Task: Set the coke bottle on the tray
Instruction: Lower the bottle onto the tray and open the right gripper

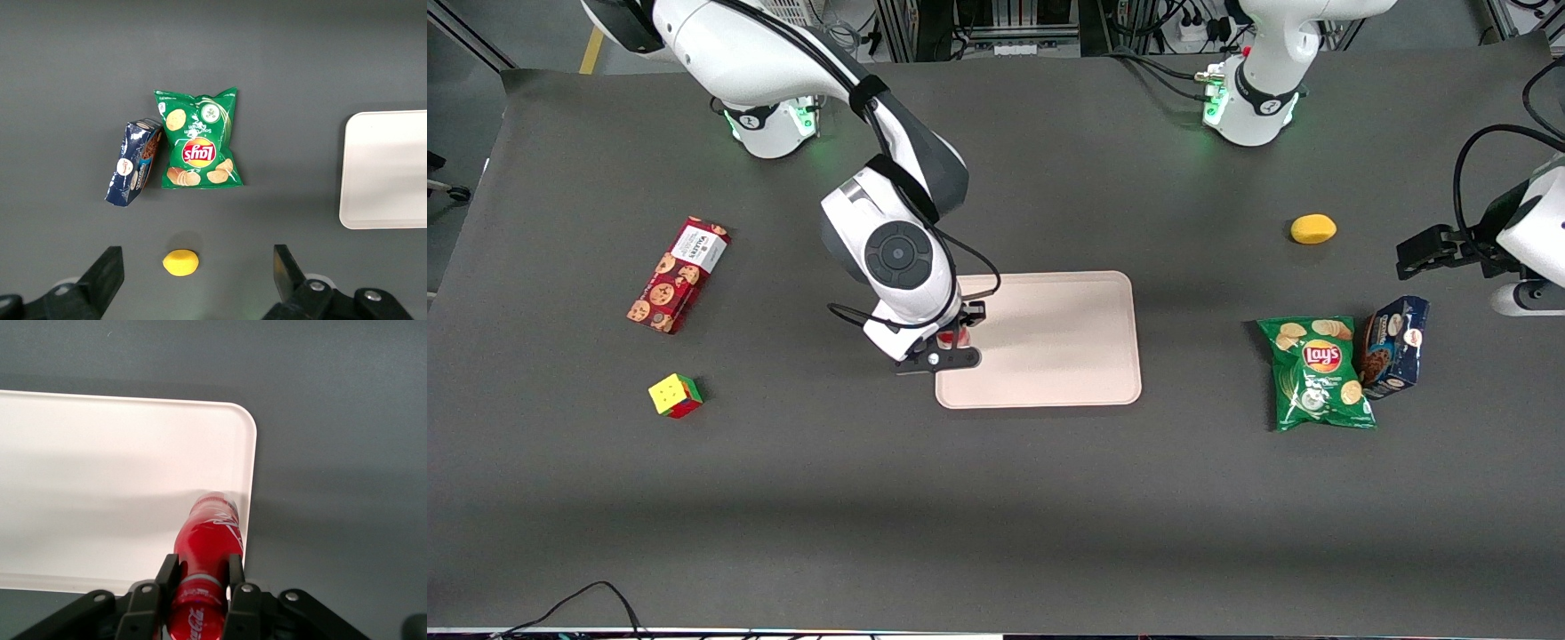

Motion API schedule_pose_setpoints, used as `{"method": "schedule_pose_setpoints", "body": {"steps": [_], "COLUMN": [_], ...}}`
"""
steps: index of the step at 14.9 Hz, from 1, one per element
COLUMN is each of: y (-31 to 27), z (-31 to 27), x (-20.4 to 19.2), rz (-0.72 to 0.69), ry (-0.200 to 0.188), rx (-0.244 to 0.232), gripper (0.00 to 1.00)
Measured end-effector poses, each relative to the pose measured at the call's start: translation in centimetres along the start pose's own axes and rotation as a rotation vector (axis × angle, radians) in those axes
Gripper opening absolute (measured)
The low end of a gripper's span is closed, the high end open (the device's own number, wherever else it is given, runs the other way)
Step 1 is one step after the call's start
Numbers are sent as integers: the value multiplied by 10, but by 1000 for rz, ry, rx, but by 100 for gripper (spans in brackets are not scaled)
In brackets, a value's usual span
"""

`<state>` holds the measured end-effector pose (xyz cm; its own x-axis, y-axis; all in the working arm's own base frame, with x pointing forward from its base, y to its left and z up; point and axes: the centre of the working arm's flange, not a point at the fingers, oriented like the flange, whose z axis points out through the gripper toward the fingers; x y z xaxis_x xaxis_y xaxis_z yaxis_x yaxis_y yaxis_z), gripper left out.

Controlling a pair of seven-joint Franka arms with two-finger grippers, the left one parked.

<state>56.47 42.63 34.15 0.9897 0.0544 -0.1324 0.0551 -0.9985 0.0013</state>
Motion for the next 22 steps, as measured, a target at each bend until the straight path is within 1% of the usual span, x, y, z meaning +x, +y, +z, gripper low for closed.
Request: {"method": "schedule_pose_setpoints", "body": {"steps": [5, 15, 16, 17, 18, 20, 21, 22], "y": [-6, -12, -12, -12, -12, -13, -13, -13], "z": [13, 26, 27, 28, 28, 26, 25, 25], "x": [-2, -3, -3, -3, -3, -2, -2, -2], "rz": [-9, -19, -19, -19, -19, -19, -19, -19], "ry": [-15, -26, -27, -28, -27, -23, -22, -22], "rx": [-8, -11, -12, -13, -12, -10, -9, -9], "gripper": [34, 34, 36, 41, 49, 67, 78, 87]}}
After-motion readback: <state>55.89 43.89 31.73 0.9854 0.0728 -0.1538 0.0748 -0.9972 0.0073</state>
